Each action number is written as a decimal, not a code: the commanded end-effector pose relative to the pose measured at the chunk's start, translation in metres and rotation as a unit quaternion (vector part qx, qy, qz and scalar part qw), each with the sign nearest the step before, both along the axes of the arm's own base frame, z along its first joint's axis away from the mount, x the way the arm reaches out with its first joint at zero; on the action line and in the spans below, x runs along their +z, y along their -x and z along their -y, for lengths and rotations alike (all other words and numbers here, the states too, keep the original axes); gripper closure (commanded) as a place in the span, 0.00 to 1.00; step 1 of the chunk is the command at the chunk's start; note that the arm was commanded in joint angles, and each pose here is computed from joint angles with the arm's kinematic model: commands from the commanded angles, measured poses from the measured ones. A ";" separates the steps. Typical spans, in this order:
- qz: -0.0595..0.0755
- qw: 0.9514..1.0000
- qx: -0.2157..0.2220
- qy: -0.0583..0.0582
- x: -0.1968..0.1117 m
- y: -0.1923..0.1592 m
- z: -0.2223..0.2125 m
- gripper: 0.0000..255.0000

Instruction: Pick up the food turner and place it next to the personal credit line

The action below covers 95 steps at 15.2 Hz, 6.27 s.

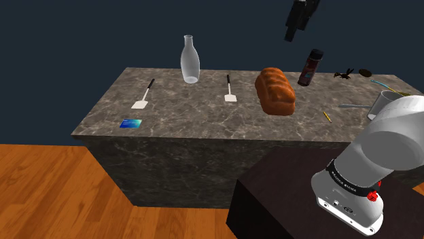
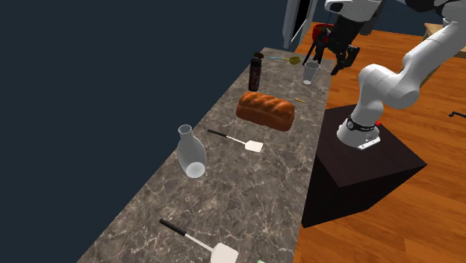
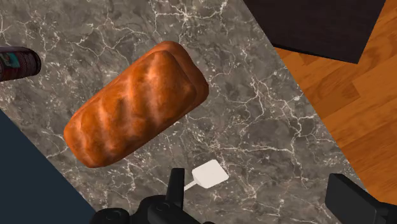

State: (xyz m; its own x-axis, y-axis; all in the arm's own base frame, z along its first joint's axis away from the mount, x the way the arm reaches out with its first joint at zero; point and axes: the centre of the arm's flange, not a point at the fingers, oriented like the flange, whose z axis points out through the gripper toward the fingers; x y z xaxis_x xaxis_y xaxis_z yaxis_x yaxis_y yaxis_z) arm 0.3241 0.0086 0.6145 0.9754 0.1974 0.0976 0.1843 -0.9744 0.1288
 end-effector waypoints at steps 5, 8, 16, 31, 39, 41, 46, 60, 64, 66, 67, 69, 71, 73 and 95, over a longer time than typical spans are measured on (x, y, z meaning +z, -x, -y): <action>0.000 0.999 -0.051 -0.008 -0.036 -0.039 -0.004 0.00; 0.000 0.996 -0.089 -0.014 -0.064 -0.069 -0.005 0.00; 0.000 0.981 -0.190 -0.029 -0.137 -0.147 0.003 0.00; 0.001 0.926 -0.373 -0.058 -0.275 -0.285 0.053 0.00; 0.001 0.900 -0.430 -0.067 -0.337 -0.326 0.079 0.00; 0.001 0.900 -0.430 -0.067 -0.347 -0.326 0.079 0.00; 0.001 0.900 -0.430 -0.067 -0.361 -0.327 0.080 0.00; 0.001 0.900 -0.430 -0.067 -0.361 -0.327 0.080 1.00; 0.001 0.900 -0.430 -0.067 -0.350 -0.327 0.080 1.00; 0.001 0.900 -0.430 -0.067 -0.340 -0.327 0.080 1.00; 0.001 0.900 -0.430 -0.067 -0.334 -0.327 0.080 1.00; 0.001 0.900 -0.430 -0.067 -0.324 -0.327 0.080 1.00; 0.001 0.900 -0.430 -0.067 -0.313 -0.327 0.080 1.00; 0.001 0.900 -0.430 -0.067 -0.303 -0.327 0.080 1.00; 0.001 0.900 -0.430 -0.067 -0.276 -0.364 -0.142 1.00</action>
